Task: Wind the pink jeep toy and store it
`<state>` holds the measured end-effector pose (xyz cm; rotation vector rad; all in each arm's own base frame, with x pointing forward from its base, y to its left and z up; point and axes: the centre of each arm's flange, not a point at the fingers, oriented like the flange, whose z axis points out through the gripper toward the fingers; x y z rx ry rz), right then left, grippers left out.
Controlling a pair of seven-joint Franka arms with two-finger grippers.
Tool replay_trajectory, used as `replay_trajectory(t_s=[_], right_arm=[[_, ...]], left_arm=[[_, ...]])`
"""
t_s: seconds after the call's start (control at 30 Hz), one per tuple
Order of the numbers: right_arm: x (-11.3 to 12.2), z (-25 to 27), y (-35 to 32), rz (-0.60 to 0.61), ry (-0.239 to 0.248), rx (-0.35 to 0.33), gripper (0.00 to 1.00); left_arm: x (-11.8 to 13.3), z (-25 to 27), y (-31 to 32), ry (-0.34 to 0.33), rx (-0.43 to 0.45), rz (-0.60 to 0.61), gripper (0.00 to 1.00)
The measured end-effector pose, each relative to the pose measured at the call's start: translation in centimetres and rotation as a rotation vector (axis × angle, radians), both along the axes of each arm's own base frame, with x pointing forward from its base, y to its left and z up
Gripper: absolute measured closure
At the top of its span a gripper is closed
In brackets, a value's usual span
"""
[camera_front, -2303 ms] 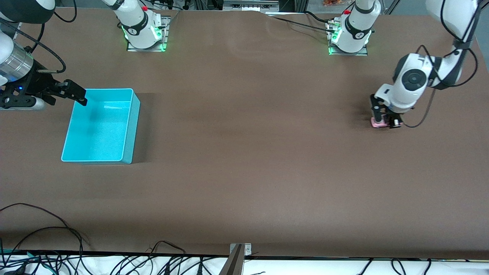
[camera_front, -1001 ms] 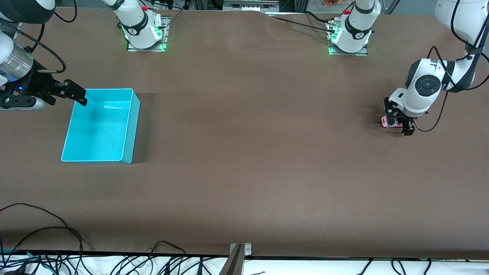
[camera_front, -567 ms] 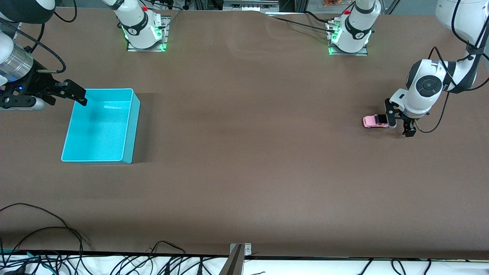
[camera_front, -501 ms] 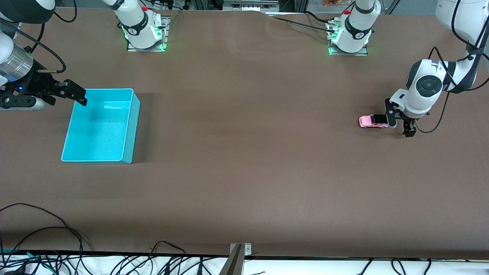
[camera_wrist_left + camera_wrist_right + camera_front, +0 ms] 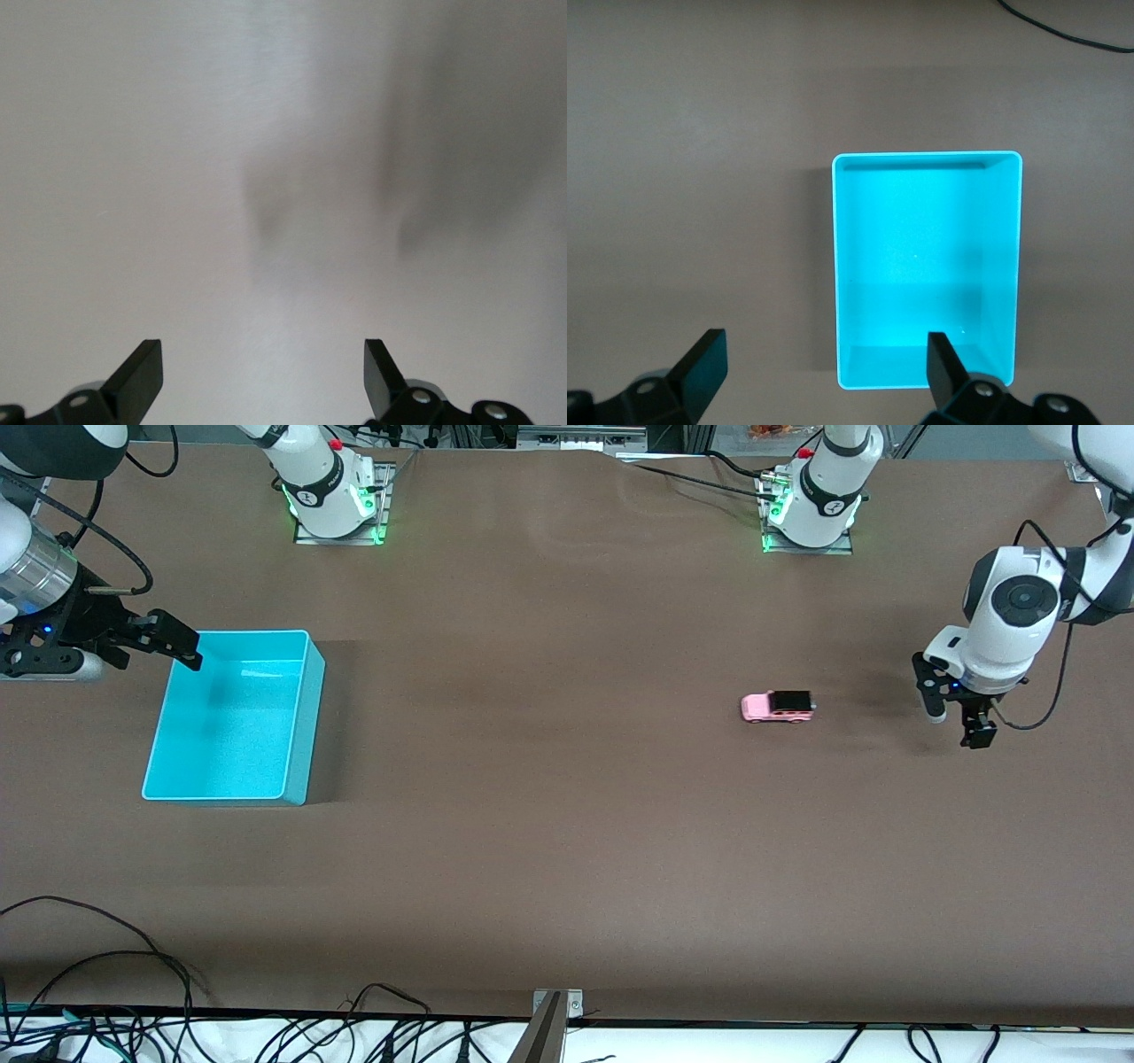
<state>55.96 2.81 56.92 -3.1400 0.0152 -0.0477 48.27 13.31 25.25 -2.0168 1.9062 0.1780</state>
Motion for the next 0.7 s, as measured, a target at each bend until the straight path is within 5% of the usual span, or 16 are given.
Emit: replay_trajectory(t_s=[0.7], right_arm=[[0.1, -0.4, 0.1, 0.001, 0.009, 0.002, 0.0]], left_arm=[[0.3, 11.6, -1.3, -0.224, 0.018, -0.018, 0.0]])
